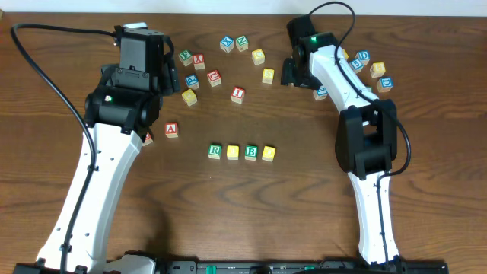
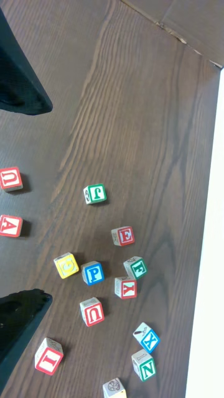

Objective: Spell out ROBOT
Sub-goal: 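Close the right gripper on the blue T block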

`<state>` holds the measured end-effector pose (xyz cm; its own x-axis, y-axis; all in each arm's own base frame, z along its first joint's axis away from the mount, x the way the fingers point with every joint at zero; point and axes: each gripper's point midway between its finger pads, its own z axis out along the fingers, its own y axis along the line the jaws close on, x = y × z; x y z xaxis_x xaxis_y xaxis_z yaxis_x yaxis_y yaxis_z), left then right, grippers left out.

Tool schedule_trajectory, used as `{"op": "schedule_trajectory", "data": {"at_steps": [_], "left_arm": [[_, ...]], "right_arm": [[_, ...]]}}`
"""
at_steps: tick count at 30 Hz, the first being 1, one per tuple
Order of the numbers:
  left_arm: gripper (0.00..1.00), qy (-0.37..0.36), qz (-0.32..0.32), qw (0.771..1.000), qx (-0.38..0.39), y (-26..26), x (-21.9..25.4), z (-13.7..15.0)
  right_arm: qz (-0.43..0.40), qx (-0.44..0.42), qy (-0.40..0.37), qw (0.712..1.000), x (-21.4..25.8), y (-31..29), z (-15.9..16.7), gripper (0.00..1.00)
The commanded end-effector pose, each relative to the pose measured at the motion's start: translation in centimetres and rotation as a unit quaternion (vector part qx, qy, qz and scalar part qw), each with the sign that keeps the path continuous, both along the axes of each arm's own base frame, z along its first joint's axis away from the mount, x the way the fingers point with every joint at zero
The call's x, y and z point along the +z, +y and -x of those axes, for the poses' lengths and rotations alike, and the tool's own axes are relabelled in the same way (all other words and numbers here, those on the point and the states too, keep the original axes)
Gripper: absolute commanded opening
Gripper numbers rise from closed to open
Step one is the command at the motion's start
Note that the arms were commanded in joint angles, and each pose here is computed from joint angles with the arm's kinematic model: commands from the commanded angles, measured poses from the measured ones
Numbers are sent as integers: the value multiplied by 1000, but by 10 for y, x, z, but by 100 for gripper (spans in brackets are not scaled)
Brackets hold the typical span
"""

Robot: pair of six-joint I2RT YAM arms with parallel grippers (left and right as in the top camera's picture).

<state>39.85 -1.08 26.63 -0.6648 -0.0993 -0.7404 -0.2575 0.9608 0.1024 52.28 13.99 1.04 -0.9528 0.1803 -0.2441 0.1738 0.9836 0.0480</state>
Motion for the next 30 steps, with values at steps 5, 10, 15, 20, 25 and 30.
{"op": "schedule_trajectory", "data": {"at_steps": [5,10,15,20,25,30], "left_arm": [[88,-4,-5,1000,5,4,4,-2],[88,-3,-5,1000,5,4,4,-2],[88,-3,-5,1000,5,4,4,-2],[88,-3,-5,1000,5,4,4,-2],[88,-3,-5,1000,5,4,4,-2],[88,-3,-5,1000,5,4,4,-2]], "right_arm": [[1,-3,11,1000,-8,-8,2,61],[-1,-3,2,1000,-7,-7,-2,57],[-4,-3,-10,1000,-6,-6,-8,56],[-4,0,-10,1000,-6,-5,-8,55],[2,-1,-12,1000,-6,-7,-9,49],[2,-1,-12,1000,-6,-7,-9,40]]}}
